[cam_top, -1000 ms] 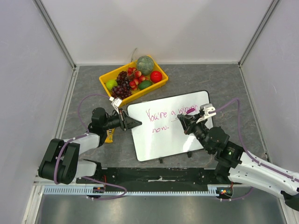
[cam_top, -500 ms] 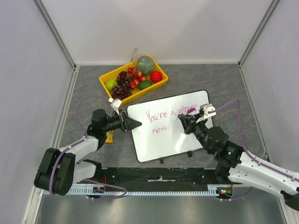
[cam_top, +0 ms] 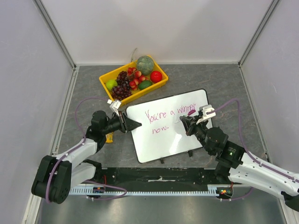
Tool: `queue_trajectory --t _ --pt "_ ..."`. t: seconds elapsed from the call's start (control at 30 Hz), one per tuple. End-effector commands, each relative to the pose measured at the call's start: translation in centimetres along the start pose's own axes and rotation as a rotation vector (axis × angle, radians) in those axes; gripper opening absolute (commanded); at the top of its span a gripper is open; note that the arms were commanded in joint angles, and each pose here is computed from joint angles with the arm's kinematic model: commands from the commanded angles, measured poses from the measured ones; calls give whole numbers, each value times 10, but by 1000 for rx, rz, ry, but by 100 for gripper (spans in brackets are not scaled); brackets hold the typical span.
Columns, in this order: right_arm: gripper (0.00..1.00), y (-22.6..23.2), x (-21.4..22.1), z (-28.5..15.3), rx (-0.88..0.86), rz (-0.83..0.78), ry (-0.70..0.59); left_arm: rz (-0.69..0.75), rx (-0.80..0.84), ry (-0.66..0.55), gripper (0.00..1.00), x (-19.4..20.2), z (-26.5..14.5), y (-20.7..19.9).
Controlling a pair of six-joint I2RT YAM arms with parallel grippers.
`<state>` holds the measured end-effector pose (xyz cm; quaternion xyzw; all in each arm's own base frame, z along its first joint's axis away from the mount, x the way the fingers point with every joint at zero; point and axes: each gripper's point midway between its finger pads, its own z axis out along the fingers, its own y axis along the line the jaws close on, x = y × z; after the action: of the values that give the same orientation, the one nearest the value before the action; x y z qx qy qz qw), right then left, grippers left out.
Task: Write a sentence on the whiteboard
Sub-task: Move the whiteboard to the center of the board.
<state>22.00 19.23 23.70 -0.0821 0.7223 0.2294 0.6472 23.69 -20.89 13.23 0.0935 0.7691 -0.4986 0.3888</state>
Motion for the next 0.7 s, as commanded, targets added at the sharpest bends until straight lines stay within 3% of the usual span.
queue_trajectory --t 0.0,0.33,0.67 --pt "0 -3 -22 -6 19 5 -27 115 -462 -171 2 -30 -23 91" --pt "0 6 10 -18 -55 26 125 178 -442 -243 2 -38 -37 80" --pt "0 4 41 -42 -71 120 265 188 -394 -219 5 -35 -32 72"
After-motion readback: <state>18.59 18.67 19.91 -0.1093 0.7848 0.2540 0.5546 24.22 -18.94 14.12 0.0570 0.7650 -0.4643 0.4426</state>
